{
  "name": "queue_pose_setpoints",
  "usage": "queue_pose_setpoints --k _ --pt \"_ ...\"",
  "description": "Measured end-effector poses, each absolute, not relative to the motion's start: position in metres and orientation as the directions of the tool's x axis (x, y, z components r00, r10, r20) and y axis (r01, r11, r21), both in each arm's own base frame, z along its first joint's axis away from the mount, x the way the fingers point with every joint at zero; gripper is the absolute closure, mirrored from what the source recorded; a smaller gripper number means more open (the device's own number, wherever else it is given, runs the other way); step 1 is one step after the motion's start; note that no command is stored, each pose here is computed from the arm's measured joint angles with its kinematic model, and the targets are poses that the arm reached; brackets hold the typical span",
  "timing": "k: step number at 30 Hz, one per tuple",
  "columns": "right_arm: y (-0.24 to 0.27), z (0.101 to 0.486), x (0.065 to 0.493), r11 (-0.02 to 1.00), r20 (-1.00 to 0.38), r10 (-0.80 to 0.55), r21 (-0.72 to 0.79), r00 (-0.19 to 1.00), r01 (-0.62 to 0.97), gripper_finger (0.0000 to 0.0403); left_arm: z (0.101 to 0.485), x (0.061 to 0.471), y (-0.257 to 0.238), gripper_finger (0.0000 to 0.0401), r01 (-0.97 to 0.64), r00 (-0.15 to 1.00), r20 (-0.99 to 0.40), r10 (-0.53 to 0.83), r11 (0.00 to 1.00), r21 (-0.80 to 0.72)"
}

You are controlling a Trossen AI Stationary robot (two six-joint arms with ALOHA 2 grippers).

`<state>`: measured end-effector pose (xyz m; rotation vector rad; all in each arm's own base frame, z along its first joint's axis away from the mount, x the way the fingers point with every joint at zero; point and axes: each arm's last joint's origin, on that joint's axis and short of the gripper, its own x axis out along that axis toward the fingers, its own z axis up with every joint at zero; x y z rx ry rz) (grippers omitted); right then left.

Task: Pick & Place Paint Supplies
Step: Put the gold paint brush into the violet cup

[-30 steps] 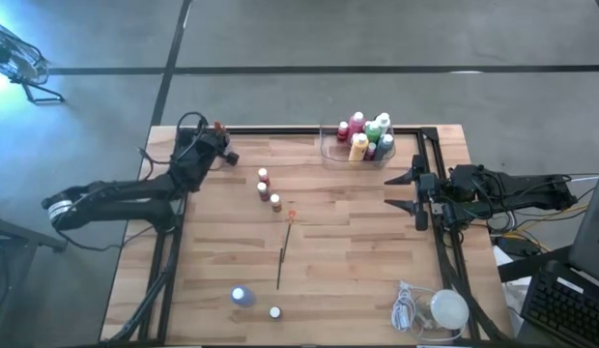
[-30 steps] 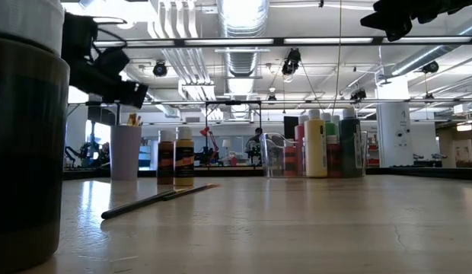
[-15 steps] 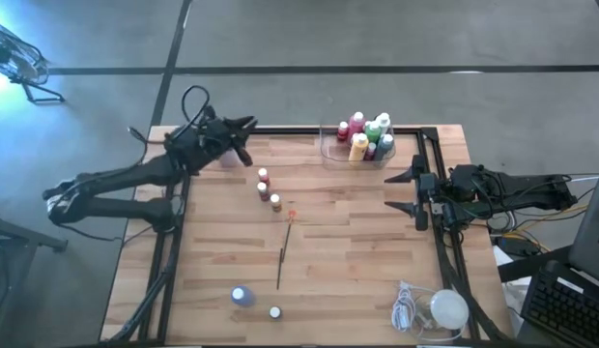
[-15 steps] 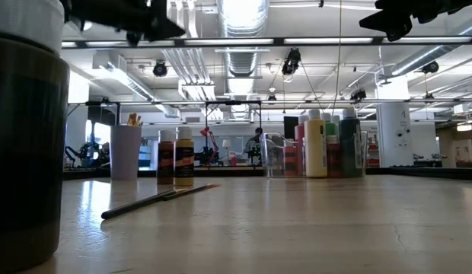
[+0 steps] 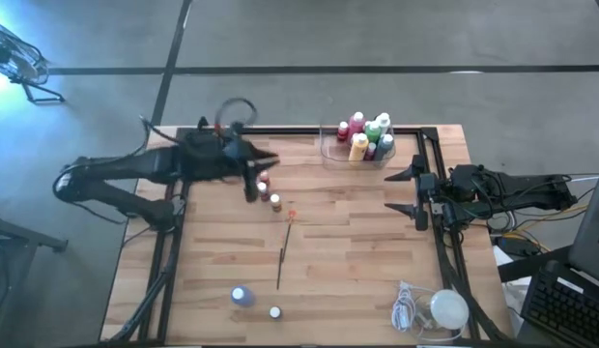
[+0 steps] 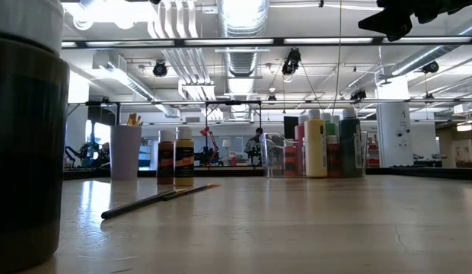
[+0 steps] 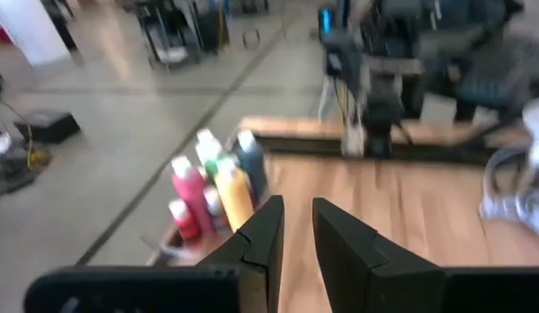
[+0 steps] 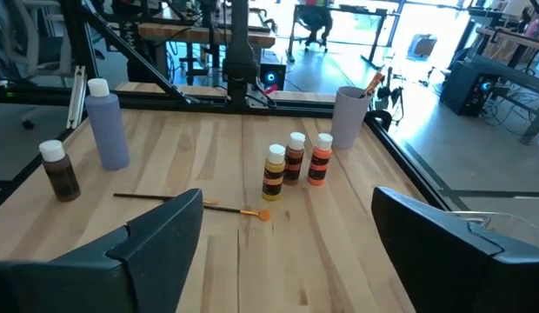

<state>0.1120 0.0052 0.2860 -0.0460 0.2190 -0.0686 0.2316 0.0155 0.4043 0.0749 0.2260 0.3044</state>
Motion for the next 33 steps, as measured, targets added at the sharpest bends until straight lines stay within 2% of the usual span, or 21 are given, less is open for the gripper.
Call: queue_pose_setpoints --k 7,11,22,28,33 --pt "0.005 0.286 0.112 0.997 -0.215 -0.073 -0.053 0.974 0.063 0.0047 0.385 0.274 -0.008 0.0332 -0.369 0.828 -0.395 0.398 0.917 0.149" --pt "0.005 0.286 0.112 0.997 -0.216 -0.073 -0.053 0.974 0.063 0.0042 0.365 0.297 -0.011 0.0332 -0.376 0.765 -0.518 0.383 0.918 0.123" --pt "0.005 0.286 0.112 0.997 -0.216 -0.073 -0.053 0.974 0.063 0.0068 0.313 0.343 -0.003 0.0322 -0.405 0.583 -0.702 0.409 0.895 0.184" --pt "0.005 0.286 0.112 0.997 -0.216 -0.073 -0.053 0.974 0.063 0.0086 0.290 0.360 0.017 0.0276 -0.398 0.496 -0.806 0.323 0.909 0.119" --pt "0.005 0.286 0.112 0.997 -0.216 -0.073 -0.053 0.974 0.063 0.0100 0.269 0.368 0.034 0.0265 -0.445 0.446 -0.867 0.223 0.895 0.001"
